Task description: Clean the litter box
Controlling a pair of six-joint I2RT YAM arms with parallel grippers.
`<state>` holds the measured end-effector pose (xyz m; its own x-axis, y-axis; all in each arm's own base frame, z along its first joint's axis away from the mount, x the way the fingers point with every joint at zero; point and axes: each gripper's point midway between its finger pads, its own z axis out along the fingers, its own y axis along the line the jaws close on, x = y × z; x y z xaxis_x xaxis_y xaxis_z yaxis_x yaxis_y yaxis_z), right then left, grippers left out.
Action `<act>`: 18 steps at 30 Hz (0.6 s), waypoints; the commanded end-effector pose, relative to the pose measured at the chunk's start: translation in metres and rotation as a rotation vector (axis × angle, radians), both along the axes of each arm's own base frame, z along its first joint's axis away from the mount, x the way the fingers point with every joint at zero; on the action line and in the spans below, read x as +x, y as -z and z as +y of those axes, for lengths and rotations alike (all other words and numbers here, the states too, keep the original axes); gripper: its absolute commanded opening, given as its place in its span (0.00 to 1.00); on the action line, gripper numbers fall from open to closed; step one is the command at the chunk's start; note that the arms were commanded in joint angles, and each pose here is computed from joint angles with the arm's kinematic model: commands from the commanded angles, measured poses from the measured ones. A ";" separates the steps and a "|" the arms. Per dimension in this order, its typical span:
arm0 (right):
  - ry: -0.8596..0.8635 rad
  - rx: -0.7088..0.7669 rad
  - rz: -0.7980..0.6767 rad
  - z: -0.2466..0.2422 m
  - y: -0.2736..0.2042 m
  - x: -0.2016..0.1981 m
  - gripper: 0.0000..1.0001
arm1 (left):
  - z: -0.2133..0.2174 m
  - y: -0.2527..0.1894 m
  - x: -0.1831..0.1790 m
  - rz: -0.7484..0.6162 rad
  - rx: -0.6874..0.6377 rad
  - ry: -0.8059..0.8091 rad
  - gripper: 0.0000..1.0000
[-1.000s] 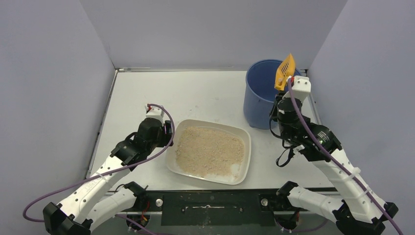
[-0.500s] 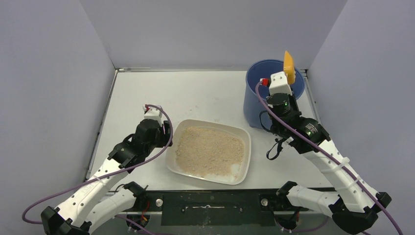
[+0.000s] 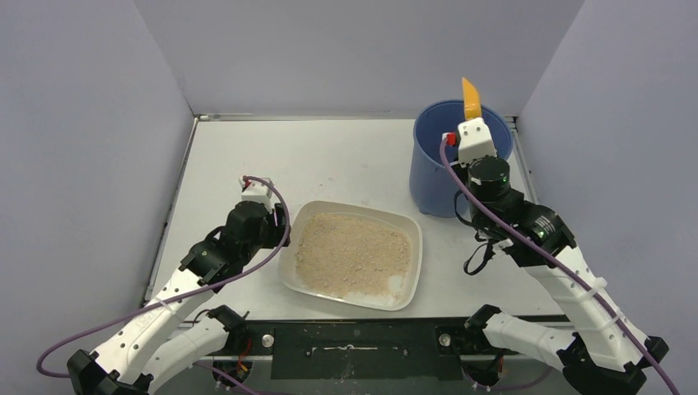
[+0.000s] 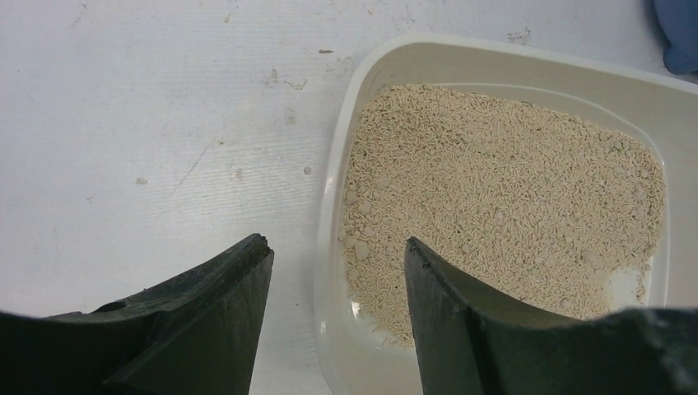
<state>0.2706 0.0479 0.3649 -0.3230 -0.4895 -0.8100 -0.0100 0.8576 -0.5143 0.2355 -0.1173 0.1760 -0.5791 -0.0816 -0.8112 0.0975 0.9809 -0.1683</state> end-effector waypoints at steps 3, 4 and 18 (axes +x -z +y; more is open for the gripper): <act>-0.308 0.342 -0.071 0.058 -0.036 -0.016 0.00 | -0.016 -0.033 0.003 -0.063 -0.097 0.045 0.59; -0.363 0.375 -0.062 0.069 -0.036 -0.019 0.00 | -0.019 -0.039 0.003 -0.070 -0.114 0.055 0.60; -0.887 0.570 0.229 0.157 0.021 -0.085 0.00 | -0.033 -0.116 -0.012 -0.194 -0.201 0.202 0.70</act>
<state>0.2143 0.1737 0.3445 -0.2105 -0.2338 -0.9492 -0.6481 0.7603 -0.0435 0.2339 -0.1432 0.2622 -0.4819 -0.1579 -0.8619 0.2394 0.9225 -0.3029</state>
